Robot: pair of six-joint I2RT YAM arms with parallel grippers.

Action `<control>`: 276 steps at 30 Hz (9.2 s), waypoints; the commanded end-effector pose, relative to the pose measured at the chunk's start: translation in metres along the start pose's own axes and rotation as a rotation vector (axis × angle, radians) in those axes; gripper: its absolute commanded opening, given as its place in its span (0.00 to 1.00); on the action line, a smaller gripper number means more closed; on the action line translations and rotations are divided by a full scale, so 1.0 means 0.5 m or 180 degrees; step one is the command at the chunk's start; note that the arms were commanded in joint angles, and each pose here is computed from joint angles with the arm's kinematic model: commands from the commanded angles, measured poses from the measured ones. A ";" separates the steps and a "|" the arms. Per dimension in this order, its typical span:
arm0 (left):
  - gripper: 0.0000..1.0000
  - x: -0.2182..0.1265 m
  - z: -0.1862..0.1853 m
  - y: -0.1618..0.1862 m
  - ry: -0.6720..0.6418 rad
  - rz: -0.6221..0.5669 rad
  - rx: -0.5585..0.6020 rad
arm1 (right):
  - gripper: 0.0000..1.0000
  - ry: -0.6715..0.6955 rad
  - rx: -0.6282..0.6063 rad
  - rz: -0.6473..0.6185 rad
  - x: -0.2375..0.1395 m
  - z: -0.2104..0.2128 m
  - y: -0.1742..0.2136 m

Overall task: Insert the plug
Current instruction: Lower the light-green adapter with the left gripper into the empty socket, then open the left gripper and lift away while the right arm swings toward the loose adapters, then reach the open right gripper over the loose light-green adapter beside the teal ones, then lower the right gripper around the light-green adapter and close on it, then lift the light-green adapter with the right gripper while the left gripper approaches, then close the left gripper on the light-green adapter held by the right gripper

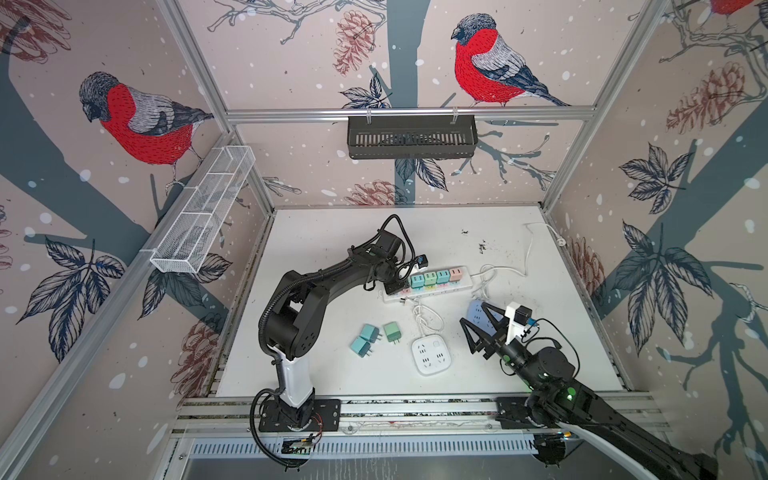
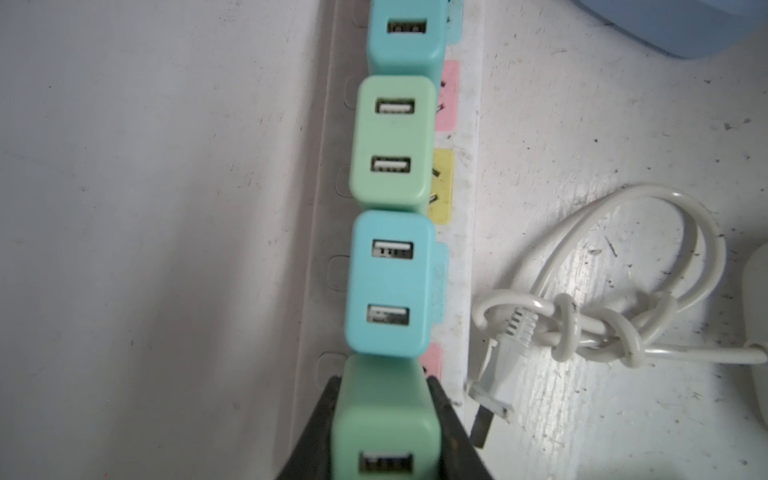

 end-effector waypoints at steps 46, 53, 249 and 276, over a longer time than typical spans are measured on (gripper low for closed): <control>0.99 -0.349 -0.095 0.033 -0.1756 -0.3105 -0.2582 | 1.00 0.0404 0.0491 0.0560 0.040 -0.004 -0.034; 0.99 -0.313 -0.141 0.144 -0.1374 -0.3355 -0.2519 | 1.00 0.0303 0.0257 0.1333 0.112 0.020 -0.020; 0.53 -0.301 -0.323 0.016 0.0901 -0.2868 -0.0249 | 0.00 -0.0536 -0.3428 -0.0871 0.085 0.051 -0.005; 0.54 -0.182 -0.325 -0.057 0.1311 -0.1864 -0.0455 | 0.01 -0.0485 -0.3456 -0.0865 0.092 0.052 -0.009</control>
Point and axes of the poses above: each gripper's point midway between its finger pads, its own x axis out along the fingers, its own z axis along the line the jaws close on, y = z × x, the point moved 10 cm from there along -x, back along the fingers, and after that the axes turned 15 degrees about -x, right-handed, at the moved point
